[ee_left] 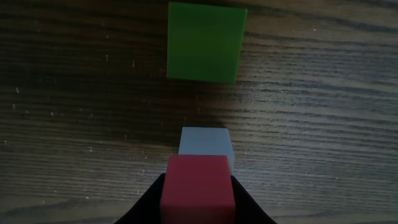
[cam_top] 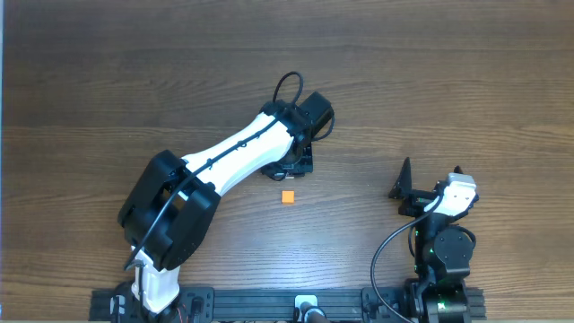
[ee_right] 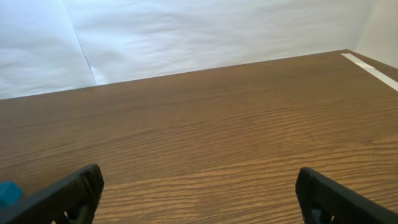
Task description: Stack Cubes
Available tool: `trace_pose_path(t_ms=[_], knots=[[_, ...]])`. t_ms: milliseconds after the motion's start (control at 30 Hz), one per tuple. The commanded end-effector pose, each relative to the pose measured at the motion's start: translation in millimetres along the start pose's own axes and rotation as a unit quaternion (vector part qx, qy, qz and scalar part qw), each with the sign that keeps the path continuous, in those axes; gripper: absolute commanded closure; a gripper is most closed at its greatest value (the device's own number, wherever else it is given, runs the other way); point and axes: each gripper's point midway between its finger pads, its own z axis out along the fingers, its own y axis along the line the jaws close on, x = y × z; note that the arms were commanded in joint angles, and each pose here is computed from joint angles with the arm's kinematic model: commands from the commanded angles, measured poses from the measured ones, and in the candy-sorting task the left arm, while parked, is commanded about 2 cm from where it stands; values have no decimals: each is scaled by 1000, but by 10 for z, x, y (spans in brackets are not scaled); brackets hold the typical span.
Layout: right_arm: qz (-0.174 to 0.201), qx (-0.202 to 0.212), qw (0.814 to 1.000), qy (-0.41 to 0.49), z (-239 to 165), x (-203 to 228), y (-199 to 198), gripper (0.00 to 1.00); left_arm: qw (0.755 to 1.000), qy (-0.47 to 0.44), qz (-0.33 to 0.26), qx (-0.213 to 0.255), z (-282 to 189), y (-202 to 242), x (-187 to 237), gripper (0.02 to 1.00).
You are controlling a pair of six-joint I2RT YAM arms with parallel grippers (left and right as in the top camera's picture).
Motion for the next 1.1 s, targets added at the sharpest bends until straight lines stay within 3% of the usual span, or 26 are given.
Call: trace_pose_path(t_ms=[33, 733, 1100], knots=[[-2, 9, 1000, -2, 0, 7, -38, 7, 1000, -12, -12, 22, -163, -40, -46, 958], [-2, 9, 1000, -2, 0, 7, -38, 7, 999, -18, -15, 25, -164, -59, -76, 950], [-2, 9, 1000, -2, 0, 7, -38, 9, 999, -18, -15, 25, -164, -59, -75, 882]])
